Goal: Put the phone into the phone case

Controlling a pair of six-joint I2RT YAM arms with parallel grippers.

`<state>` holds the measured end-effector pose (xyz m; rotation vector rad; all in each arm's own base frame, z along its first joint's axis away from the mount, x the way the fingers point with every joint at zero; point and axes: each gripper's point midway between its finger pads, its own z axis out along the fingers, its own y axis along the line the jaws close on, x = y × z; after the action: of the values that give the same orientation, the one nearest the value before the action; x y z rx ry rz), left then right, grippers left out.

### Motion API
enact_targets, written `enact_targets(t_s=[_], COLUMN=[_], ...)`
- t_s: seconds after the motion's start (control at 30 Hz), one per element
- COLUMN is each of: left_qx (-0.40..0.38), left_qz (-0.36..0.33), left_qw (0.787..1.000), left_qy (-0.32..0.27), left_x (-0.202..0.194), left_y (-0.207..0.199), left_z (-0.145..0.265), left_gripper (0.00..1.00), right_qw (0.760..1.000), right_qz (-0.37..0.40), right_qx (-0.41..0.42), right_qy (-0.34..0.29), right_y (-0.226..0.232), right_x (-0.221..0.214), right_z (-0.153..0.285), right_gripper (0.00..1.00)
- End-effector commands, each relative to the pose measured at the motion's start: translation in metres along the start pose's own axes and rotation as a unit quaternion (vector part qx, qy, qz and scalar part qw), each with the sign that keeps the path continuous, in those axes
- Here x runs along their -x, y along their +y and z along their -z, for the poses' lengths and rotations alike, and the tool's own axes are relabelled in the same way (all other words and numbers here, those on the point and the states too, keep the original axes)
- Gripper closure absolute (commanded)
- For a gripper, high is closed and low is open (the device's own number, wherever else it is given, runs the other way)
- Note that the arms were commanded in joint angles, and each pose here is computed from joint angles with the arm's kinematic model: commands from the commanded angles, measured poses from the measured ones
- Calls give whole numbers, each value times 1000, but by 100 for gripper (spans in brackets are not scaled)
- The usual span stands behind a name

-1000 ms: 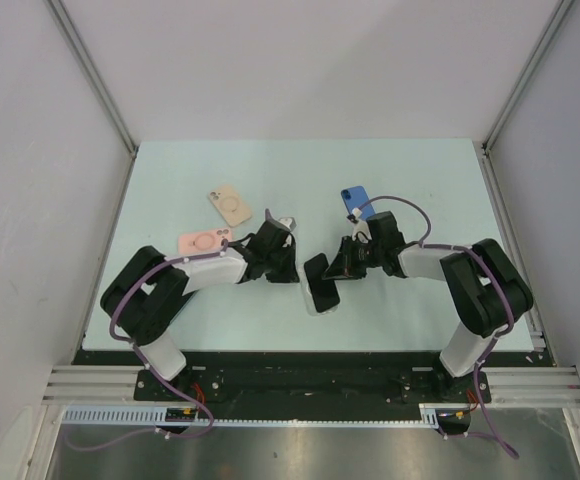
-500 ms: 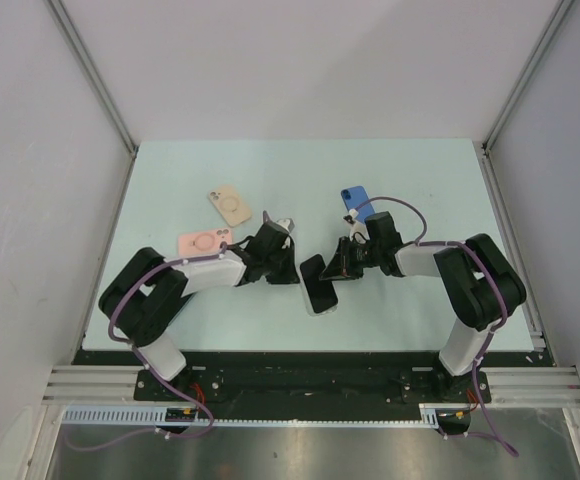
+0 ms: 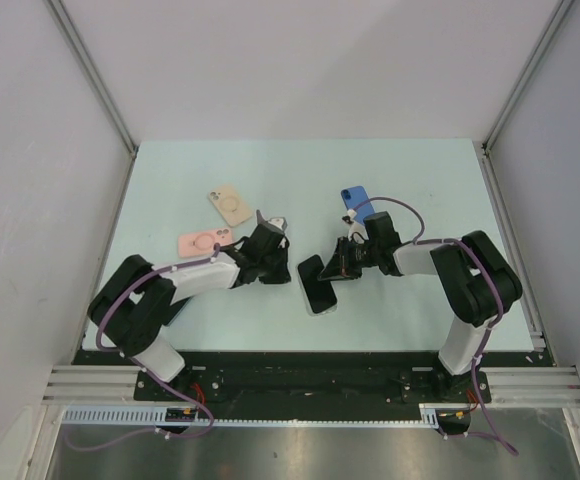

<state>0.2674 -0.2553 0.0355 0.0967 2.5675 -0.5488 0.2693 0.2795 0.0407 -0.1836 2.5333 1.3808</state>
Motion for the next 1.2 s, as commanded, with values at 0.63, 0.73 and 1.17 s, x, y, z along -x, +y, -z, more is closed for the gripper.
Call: enact_targets(t_s=[0.63,0.73,1.17], left_qx=[-91,-97,-99], left_qz=[19,13,2], left_qw=[994,993,994], left_qy=[56,60,55], left_x=[-53,-60,-58], left_y=[-45,-51,-58], left_z=[-20,-19,-15], left_gripper=[100,100,100], right_qw=[995,994,995], right_qz=[-95,-107,-72], right_qx=[-16,-9,-58], right_qy=[-27,-29,-45], right_y=[-28,-28,-27], right_x=[-9,-11,-10], right_z=[-12,-12,1], right_gripper=[100,100,70])
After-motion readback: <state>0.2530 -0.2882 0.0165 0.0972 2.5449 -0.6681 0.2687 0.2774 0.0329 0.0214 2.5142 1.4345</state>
